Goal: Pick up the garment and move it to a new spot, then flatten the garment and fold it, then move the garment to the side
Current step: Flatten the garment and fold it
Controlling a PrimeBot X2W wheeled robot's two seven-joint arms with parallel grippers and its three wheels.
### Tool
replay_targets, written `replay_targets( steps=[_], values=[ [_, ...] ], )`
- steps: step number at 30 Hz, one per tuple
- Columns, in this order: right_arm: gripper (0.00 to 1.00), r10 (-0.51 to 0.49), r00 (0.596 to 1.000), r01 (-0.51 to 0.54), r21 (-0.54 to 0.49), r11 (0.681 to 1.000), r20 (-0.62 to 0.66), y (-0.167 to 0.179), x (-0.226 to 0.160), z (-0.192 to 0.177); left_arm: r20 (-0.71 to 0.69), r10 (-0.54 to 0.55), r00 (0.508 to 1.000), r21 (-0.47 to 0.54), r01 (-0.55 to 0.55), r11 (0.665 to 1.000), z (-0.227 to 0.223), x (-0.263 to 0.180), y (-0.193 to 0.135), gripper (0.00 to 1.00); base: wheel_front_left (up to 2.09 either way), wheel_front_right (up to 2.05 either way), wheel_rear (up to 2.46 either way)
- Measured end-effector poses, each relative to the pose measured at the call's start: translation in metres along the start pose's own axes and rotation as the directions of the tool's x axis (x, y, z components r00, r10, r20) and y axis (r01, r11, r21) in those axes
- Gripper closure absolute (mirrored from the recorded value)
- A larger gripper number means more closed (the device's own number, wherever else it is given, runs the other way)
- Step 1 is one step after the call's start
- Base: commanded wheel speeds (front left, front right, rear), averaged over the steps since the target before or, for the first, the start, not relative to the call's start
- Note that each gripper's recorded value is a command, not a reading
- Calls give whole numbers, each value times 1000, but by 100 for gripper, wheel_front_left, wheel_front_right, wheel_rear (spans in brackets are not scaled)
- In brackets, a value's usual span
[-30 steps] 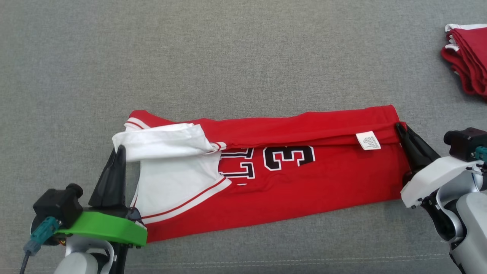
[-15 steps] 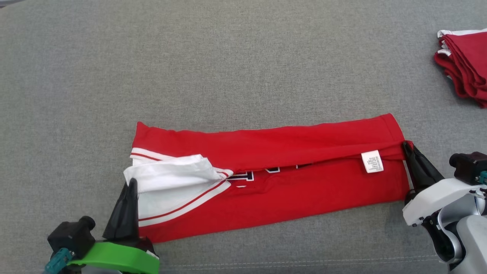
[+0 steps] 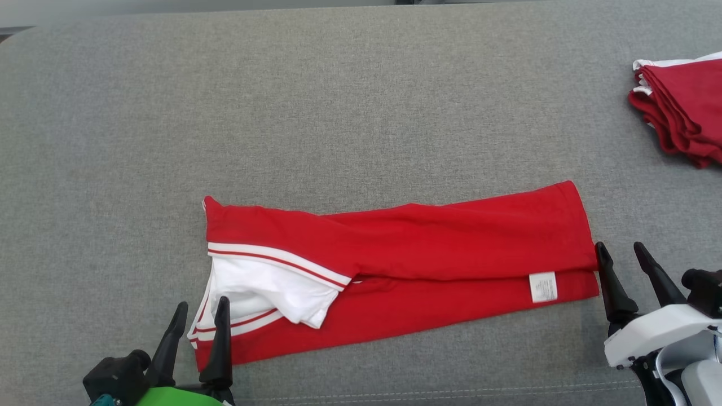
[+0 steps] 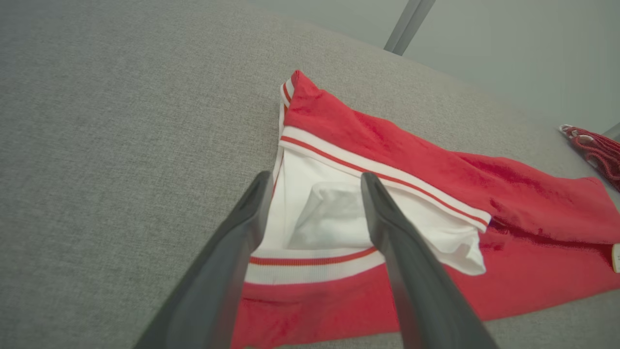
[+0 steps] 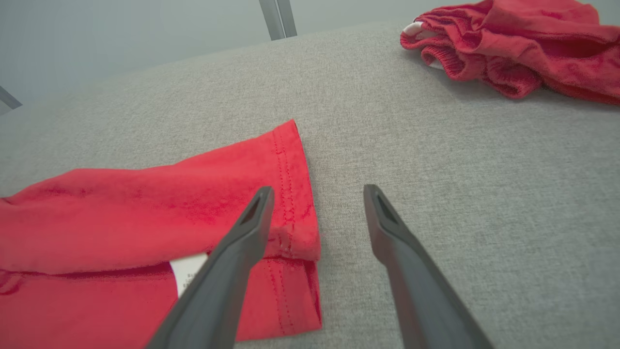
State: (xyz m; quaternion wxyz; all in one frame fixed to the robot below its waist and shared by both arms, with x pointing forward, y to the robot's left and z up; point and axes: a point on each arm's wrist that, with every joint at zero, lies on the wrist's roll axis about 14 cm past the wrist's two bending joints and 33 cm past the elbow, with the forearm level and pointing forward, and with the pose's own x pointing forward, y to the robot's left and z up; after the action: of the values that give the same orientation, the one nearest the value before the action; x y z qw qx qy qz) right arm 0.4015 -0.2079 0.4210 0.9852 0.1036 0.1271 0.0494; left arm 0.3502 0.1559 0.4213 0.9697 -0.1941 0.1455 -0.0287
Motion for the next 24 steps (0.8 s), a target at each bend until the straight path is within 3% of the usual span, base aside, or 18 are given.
replay_targets(
  steps=[13, 24],
  values=[
    [0, -96, 994, 94, 29, 995, 47, -20, -30, 17, 162, -3, 987, 57, -7, 998, 47, -12, 1, 0, 0, 0, 0],
    [0, -43, 991, 48, 39, 998, -128, -2, 1, -5, 250, 5, 968, 81, -26, 996, 64, -6, -3, 0, 0, 0, 0]
  ],
)
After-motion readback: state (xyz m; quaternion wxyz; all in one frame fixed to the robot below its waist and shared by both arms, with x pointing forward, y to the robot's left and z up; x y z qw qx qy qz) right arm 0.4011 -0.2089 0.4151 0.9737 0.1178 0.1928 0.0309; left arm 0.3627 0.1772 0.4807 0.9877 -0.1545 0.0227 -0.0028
